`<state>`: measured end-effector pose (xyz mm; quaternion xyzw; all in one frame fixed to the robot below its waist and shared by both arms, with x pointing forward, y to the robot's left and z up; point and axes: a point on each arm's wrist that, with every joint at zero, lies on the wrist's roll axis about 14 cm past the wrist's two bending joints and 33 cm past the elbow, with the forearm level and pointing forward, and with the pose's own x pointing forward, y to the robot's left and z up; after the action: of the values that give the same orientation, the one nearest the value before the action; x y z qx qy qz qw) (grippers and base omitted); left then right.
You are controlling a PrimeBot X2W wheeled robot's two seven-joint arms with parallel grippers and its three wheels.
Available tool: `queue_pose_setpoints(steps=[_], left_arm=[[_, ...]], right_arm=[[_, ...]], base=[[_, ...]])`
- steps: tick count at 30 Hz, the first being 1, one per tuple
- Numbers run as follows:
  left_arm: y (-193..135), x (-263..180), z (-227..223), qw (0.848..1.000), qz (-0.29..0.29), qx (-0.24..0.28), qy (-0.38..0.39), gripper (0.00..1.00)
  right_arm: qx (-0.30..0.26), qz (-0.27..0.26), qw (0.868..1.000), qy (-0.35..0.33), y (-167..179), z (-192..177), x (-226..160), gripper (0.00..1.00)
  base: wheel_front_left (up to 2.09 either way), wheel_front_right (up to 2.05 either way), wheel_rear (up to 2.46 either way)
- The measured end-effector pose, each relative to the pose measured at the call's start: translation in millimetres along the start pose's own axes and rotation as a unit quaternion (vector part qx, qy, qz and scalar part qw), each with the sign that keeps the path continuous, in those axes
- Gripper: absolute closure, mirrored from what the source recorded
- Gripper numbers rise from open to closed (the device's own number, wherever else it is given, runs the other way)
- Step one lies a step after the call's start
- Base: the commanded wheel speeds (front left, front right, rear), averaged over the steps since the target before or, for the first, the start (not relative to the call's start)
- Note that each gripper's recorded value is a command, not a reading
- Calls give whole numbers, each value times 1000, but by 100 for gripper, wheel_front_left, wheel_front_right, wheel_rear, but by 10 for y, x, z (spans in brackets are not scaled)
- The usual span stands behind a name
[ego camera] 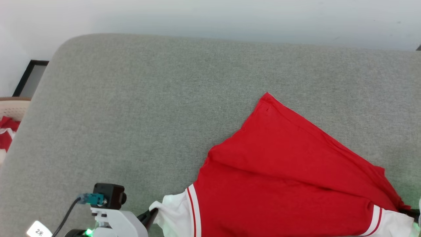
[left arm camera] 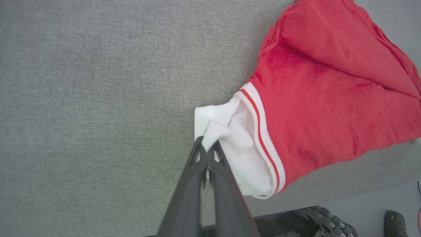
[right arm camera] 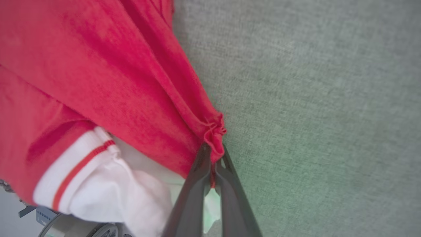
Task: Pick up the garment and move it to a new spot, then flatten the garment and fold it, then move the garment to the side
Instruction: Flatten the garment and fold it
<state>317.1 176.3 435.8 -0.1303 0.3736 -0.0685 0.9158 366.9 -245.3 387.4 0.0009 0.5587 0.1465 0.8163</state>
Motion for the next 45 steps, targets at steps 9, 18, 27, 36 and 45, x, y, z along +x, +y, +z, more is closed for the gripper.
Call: queue_pose_setpoints(steps=[9, 18, 27, 36, 45], left_arm=[[3, 15, 9, 1000, -1, 6, 1, 100], [-4, -9, 18, 1000, -2, 7, -5, 100], [-11, -87, -24, 1000, -1, -1, -13, 100], [-19, -119, -41, 1000, -4, -9, -19, 100], [-41, -79, 16, 1000, -10, -11, -28, 100]], right_arm=[[3, -15, 999, -29, 19, -47, 77, 5], [-16, -23, 999, -44, 28, 83, -33, 0], [-96, -26, 988, -121, 253, 710, -403, 0], [-207, 31, 945, -249, 1089, 1619, -481, 0], [-275, 71, 921, -266, 1679, 2140, -41, 0]], base=[[0, 0, 0], [0, 0, 0], [0, 0, 0], [0, 0, 0], [0, 0, 0]])
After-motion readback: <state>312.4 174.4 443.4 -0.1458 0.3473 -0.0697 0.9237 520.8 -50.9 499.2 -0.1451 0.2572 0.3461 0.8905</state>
